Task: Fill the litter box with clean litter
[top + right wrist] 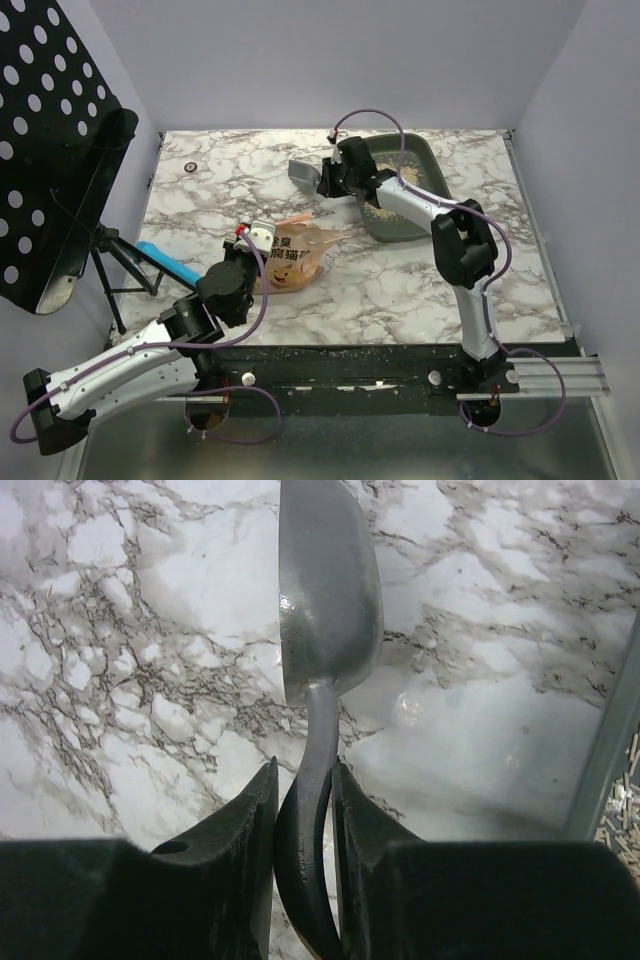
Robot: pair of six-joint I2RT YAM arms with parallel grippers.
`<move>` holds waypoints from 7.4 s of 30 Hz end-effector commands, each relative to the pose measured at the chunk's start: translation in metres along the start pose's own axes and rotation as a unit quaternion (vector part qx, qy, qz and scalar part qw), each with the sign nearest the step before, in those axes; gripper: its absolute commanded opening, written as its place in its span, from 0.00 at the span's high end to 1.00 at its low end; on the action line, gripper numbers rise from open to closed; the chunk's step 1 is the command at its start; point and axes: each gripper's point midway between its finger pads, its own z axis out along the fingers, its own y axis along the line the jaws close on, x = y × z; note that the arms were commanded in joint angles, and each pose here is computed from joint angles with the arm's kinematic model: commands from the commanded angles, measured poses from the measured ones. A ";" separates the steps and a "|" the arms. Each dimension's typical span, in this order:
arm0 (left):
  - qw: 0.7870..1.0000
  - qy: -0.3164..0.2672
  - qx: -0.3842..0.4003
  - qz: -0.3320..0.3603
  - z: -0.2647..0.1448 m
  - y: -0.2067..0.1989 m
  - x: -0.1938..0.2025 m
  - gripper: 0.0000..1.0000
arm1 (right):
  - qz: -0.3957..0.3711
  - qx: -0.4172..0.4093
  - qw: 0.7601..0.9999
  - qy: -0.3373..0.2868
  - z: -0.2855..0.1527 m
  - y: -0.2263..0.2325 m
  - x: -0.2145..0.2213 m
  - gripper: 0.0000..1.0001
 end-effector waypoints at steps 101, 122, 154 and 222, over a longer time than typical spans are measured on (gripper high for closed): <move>0.971 -0.026 0.174 -0.159 -0.026 -0.050 -0.037 0.92 | -0.196 -0.457 0.826 -0.266 -0.270 0.113 0.108 0.25; 0.971 -0.029 0.172 -0.163 -0.032 -0.041 -0.037 0.93 | -0.162 -0.493 0.809 -0.277 -0.271 0.119 0.106 0.53; 0.968 -0.022 0.188 -0.167 -0.039 -0.045 -0.023 0.91 | -0.175 -0.521 0.783 -0.292 -0.295 0.133 0.086 0.89; 0.745 -0.148 0.610 -0.225 -0.056 -0.205 -0.033 0.19 | -0.079 -0.423 0.872 -0.233 -0.359 0.076 0.117 1.00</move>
